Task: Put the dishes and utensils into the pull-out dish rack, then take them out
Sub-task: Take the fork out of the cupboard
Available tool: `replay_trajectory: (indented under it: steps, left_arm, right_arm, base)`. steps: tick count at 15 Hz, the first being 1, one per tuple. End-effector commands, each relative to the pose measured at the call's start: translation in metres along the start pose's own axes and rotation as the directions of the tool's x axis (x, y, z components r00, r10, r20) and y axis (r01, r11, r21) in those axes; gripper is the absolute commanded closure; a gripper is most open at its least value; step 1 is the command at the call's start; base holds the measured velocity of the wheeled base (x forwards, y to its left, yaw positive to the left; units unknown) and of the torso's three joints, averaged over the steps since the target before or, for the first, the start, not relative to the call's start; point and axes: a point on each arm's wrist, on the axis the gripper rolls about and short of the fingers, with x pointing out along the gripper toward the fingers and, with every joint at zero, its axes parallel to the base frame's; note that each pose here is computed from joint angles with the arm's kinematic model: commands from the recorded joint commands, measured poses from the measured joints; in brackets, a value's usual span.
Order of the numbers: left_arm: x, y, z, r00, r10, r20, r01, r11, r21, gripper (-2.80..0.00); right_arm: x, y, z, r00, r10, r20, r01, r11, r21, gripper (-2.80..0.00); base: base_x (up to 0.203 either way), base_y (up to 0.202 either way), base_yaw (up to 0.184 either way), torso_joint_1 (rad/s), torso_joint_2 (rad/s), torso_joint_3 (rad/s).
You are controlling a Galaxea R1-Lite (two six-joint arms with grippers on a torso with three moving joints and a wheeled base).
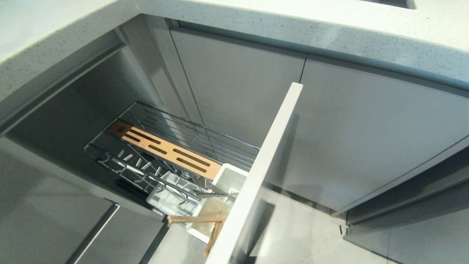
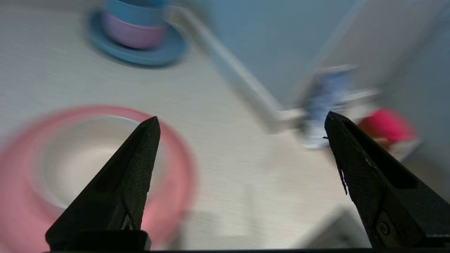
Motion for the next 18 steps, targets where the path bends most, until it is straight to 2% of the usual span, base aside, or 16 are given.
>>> replay_trajectory:
  steps: [1,3,5,6,8,9,12,15,17,18]
  left_arm:
    - [-0.032,0.002,0.005,0.983,-0.179,-0.028,0.169,0.960,-0.225,0.00]
    - [-0.043,0.003,-0.001,0.923,-0.370,-0.108,0.316,0.886,-0.340,0.00]
    - [-0.046,0.003,-0.016,0.844,-0.503,-0.185,0.401,0.821,-0.406,0.00]
    - [-0.044,-0.001,-0.028,0.815,-0.534,-0.226,0.415,0.809,-0.415,0.00]
    - [-0.037,-0.016,-0.055,0.760,-0.564,-0.322,0.424,0.806,-0.412,0.00]
    - [-0.037,-0.023,-0.069,0.720,-0.585,-0.374,0.434,0.799,-0.415,0.00]
    - [-0.038,-0.052,-0.131,0.569,-0.554,-0.608,0.446,0.829,-0.339,0.00]
    - [-0.048,-0.066,-0.178,0.421,-0.413,-0.808,0.465,0.863,-0.198,0.00]
    - [-0.051,-0.074,-0.203,0.364,-0.275,-0.890,0.438,0.894,-0.097,0.00]
    - [-0.053,-0.074,-0.213,0.337,-0.209,-0.918,0.379,0.923,-0.071,0.00]
  right_arm:
    - [0.000,0.000,0.000,1.000,0.000,-0.002,0.000,1.000,0.000,0.00]
    - [0.000,0.000,0.000,1.000,0.000,-0.002,0.000,1.000,0.000,0.00]
    - [0.000,0.000,0.000,1.000,0.000,-0.002,0.000,1.000,0.000,0.00]
    - [0.000,0.000,0.000,1.000,0.000,-0.002,0.000,1.000,0.000,0.00]
    - [0.000,0.000,0.000,1.000,0.000,-0.002,0.000,1.000,0.000,0.00]
    - [0.000,0.000,0.000,1.000,0.000,-0.002,0.000,1.000,0.000,0.00]
    - [0.000,0.000,0.000,1.000,0.000,-0.002,0.000,1.000,0.000,0.00]
    - [0.000,0.000,0.000,1.000,0.000,-0.002,0.000,1.000,0.000,0.00]
    - [0.000,0.000,0.000,1.000,0.000,-0.002,0.000,1.000,0.000,0.00]
    - [0.000,0.000,0.000,1.000,0.000,-0.002,0.000,1.000,0.000,0.00]
  base:
    - [0.000,0.000,0.000,0.000,0.00,0.000]
    - [0.000,0.000,0.000,0.000,0.00,0.000]
    - [0.000,0.000,0.000,0.000,0.00,0.000]
    - [0.000,0.000,0.000,0.000,0.00,0.000]
    - [0.000,0.000,0.000,0.000,0.00,0.000]
    - [0.000,0.000,0.000,0.000,0.00,0.000]
    - [0.000,0.000,0.000,0.000,0.00,0.000]
    - [0.000,0.000,0.000,0.000,0.00,0.000]
    - [0.000,0.000,0.000,0.000,0.00,0.000]
    - [0.000,0.000,0.000,0.000,0.00,0.000]
